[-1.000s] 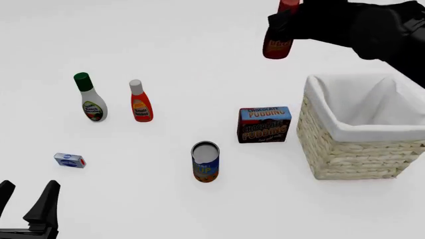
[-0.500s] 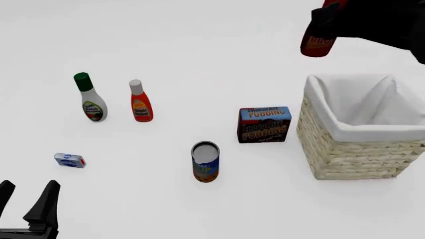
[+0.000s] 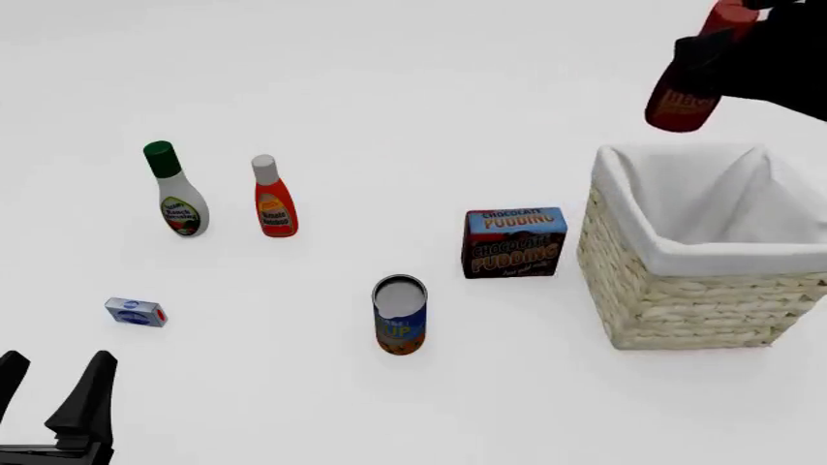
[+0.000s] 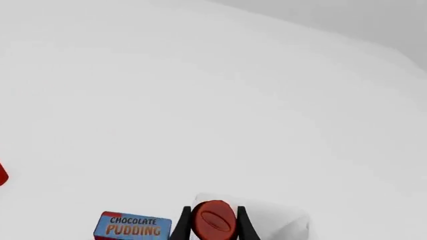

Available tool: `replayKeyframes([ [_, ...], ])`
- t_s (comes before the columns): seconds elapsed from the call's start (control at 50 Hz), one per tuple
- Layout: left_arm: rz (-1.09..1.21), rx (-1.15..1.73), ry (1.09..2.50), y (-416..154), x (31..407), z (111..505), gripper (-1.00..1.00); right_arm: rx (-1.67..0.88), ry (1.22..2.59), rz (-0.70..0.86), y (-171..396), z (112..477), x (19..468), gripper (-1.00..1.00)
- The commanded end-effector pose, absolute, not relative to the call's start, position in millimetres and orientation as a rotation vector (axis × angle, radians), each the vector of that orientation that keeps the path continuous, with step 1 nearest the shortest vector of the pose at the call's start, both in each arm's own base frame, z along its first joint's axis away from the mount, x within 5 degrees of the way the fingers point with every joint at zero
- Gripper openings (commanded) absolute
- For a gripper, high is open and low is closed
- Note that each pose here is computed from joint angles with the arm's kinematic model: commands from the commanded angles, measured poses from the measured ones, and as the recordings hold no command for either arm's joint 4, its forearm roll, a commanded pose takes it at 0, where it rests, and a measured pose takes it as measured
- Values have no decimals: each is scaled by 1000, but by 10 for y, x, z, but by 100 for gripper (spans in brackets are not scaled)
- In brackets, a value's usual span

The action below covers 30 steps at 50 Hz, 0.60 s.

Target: Pick the bbq sauce and place it in the basket.

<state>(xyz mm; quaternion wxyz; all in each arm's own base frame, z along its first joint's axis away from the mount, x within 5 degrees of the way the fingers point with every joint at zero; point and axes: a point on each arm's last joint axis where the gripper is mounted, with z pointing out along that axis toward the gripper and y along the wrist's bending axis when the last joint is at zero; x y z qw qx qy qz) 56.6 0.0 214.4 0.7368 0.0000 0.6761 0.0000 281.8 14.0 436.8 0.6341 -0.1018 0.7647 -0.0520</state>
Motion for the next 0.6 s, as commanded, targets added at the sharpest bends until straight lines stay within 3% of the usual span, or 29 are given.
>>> replayKeyframes([
  [0.02, 0, 0, 1485, 0, 566, 2144, 100, -156, 1755, -147, -35, 4263, 2787, -100],
  [0.6, 0, 0, 1485, 0, 566, 2144, 100, -89, 1867, -196, -293, 3645, 3119, -100],
])
